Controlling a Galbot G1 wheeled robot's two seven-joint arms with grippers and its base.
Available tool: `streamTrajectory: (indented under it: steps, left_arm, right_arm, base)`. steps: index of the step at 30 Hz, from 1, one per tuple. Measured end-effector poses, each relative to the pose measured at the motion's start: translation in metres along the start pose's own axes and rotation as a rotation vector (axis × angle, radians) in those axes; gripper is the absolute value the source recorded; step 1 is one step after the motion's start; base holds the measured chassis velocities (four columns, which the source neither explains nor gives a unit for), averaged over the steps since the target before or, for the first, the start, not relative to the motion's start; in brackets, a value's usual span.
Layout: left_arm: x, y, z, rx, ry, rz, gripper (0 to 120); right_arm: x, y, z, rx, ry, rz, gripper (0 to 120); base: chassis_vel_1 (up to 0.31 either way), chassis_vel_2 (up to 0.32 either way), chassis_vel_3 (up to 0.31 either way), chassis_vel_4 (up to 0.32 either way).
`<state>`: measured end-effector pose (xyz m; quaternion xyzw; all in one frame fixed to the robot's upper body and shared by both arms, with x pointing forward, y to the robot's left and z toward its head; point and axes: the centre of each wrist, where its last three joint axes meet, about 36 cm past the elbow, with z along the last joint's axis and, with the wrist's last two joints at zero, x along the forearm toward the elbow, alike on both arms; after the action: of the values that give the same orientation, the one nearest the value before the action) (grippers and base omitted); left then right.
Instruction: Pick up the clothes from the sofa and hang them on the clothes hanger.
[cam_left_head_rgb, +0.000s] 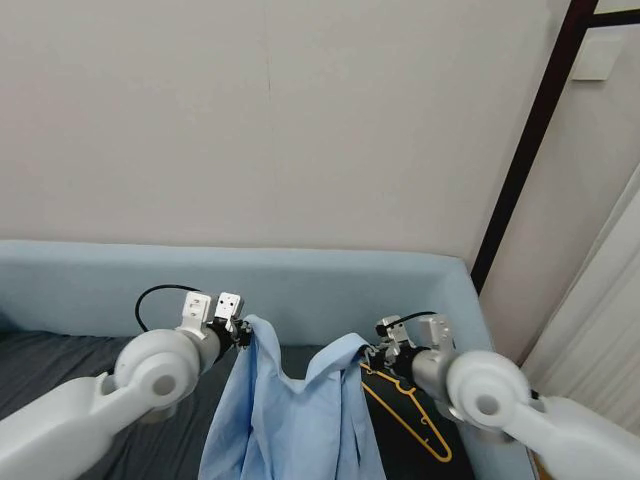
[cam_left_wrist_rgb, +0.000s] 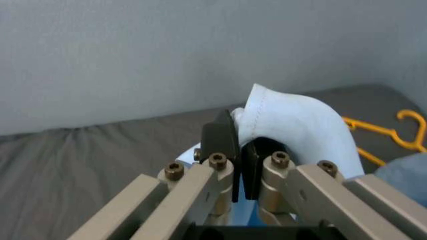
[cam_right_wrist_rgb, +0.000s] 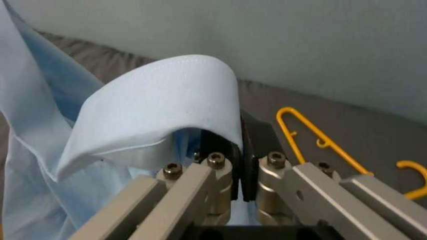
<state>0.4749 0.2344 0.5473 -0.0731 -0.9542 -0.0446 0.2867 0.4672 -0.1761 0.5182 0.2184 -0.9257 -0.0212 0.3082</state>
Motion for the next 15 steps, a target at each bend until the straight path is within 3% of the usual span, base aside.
streamTrajectory:
  steps: [7,15]
  left_arm:
    - [-0.065,0.018,0.011,0.039,-0.035,-0.102,0]
    - [-0.114,0.010,0.029,0.076,-0.100,-0.141,0]
  right_arm:
    - [-0.047,-0.021,0.001,-0.021,-0.086,0.102,0]
    - [-0.084,-0.033,0.009,-0.017,-0.167,0.157,0]
  base:
    - [0.000,0.000,0.000,0.000]
    - [0.000,0.000,0.000,0.000]
